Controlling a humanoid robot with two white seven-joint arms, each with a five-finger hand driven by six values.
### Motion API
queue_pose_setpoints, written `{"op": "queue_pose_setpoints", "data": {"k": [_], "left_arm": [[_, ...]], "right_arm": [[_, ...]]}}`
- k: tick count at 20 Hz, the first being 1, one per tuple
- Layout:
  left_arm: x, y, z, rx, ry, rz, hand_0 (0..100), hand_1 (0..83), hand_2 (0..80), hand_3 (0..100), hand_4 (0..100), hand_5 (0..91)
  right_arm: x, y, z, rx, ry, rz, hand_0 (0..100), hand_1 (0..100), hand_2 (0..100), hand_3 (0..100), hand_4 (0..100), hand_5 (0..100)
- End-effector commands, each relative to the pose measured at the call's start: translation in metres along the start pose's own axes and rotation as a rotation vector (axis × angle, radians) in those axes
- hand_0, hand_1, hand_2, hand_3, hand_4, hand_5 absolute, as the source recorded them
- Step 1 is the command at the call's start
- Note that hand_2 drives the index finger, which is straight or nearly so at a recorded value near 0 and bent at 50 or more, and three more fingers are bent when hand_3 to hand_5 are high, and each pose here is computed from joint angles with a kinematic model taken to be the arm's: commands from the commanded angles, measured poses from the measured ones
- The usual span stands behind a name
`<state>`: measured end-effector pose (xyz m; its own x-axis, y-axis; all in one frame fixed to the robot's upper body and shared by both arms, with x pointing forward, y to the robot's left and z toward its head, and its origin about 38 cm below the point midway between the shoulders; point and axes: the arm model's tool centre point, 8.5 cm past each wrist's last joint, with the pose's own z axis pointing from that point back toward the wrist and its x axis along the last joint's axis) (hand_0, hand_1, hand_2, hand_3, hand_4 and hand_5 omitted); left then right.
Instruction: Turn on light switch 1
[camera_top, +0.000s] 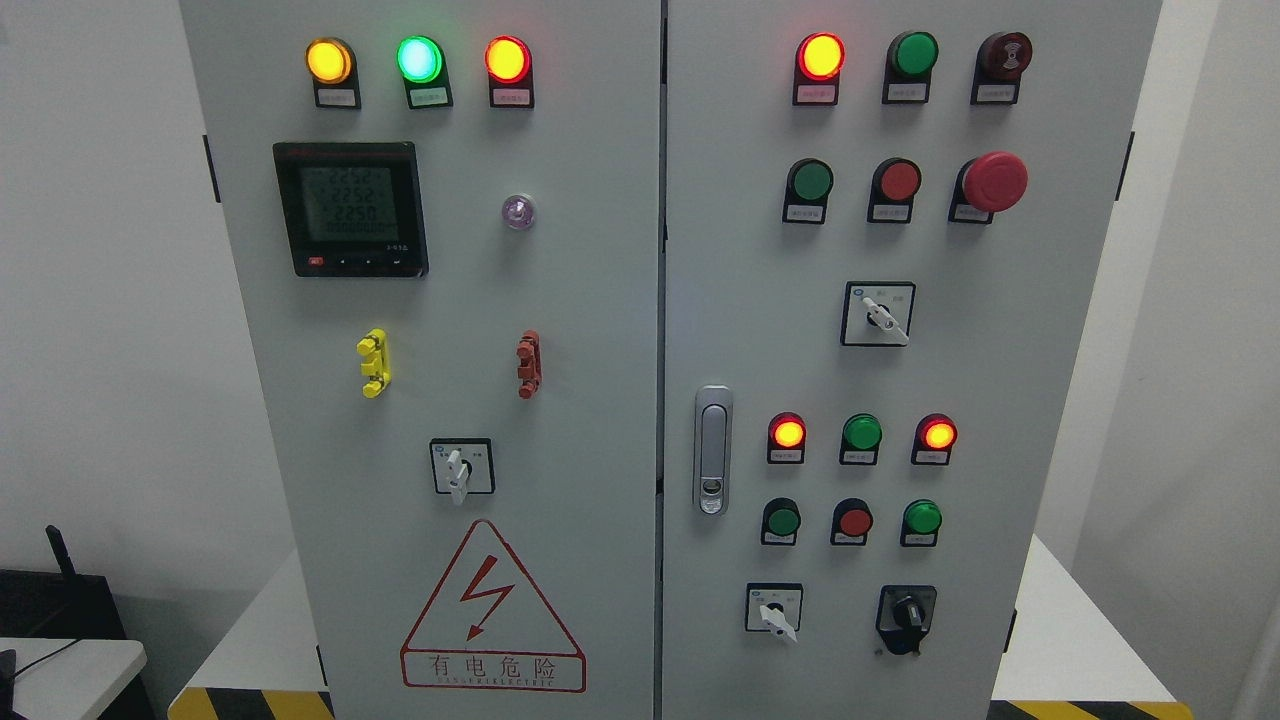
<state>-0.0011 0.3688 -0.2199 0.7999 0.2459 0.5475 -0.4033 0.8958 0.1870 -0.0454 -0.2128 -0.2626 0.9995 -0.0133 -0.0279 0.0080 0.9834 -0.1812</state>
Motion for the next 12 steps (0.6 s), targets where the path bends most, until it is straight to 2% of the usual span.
{"op": "queue_pose_setpoints", "data": {"k": [1, 3, 7, 12], "left_arm": [[0.097, 0.084, 0.015, 0.271, -0.400, 0.081, 24, 0.0, 0.0, 12, 15, 0.0], [0.129, 0.091, 0.021, 0.288, -0.500, 0.061, 25, 0.4, 0.2, 16, 19, 0.0], [0.186, 0.100, 0.039, 0.314, -0.681, 0.019, 29, 7.1, 3.7, 22, 27, 0.0], [0.269, 0.102, 0.085, 0.333, -0.952, -0.054, 32, 12.0, 11.9, 33, 39, 0.0]], "right_arm": [[0.001, 0.001, 0.000, 0.003, -0.007, 0.027, 12, 39, 0, 0, 0, 0], [0.001, 0.000, 0.000, 0.001, -0.007, 0.027, 12, 39, 0, 0, 0, 0], [0.001, 0.001, 0.000, 0.003, -0.007, 0.027, 12, 39, 0, 0, 0, 0], [0.001, 0.000, 0.000, 0.001, -0.007, 0.027, 12, 39, 0, 0, 0, 0]]}}
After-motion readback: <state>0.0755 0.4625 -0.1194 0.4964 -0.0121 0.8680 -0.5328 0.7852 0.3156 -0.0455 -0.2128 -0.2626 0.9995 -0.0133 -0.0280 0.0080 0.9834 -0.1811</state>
